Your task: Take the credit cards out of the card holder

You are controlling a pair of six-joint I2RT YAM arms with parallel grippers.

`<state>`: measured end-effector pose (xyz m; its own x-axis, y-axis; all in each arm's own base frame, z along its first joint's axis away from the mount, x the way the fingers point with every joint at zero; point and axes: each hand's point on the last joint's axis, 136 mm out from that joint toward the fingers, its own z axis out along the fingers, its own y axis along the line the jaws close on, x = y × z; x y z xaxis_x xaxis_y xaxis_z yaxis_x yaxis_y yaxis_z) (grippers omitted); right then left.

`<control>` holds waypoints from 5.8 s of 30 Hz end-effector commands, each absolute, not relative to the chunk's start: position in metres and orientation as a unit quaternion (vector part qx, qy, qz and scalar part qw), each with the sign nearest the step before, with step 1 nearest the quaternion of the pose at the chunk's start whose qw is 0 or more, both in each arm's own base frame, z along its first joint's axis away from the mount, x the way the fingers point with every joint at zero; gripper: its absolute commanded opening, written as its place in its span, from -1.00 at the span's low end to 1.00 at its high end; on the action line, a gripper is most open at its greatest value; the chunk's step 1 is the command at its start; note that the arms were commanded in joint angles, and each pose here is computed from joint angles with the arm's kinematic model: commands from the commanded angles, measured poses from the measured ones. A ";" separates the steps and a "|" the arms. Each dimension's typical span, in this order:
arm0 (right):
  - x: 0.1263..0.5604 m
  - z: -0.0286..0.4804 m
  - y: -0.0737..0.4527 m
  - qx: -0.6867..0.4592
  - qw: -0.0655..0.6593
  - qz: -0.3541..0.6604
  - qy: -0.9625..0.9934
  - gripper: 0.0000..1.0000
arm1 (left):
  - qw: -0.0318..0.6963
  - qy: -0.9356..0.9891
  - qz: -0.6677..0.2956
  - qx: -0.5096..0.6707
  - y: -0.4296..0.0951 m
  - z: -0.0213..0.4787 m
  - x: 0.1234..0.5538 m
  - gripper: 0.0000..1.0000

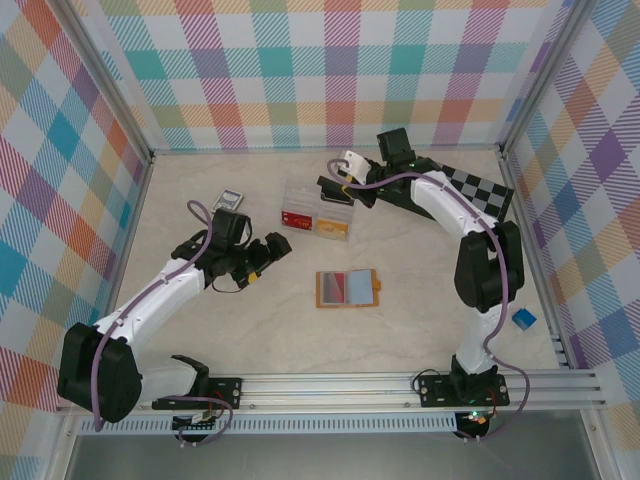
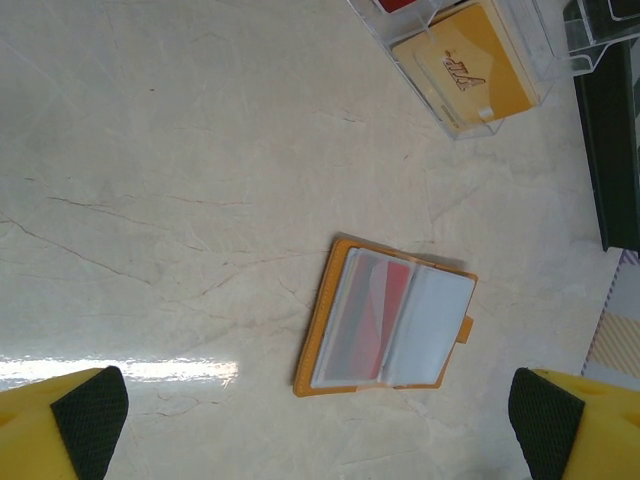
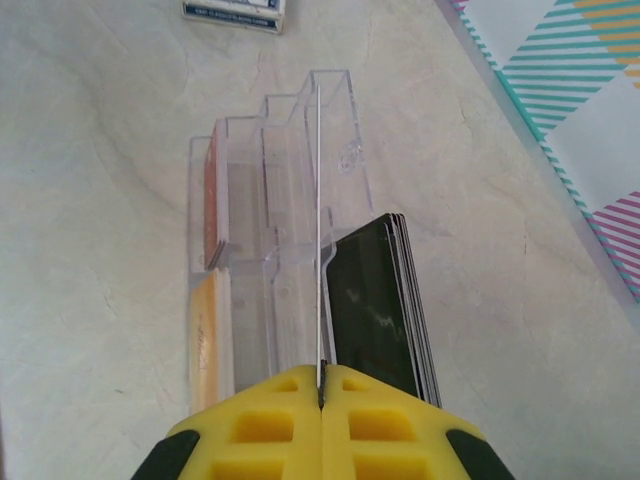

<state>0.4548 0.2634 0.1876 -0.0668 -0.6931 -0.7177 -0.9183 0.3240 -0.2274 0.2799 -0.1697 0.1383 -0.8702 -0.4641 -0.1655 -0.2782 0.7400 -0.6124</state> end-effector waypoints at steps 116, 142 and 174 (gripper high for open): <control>0.464 0.199 0.272 -0.538 0.305 0.163 0.768 -0.54 | 0.111 0.917 -0.327 -0.199 -0.179 0.109 0.266 1.00; 0.306 0.211 0.191 -0.085 0.276 0.242 0.926 -0.08 | 0.115 0.924 -0.319 -0.177 -0.195 0.117 0.273 1.00; 0.248 0.032 0.270 -0.094 0.050 0.049 0.993 0.19 | 0.091 0.920 -0.304 -0.228 -0.189 0.091 0.280 1.00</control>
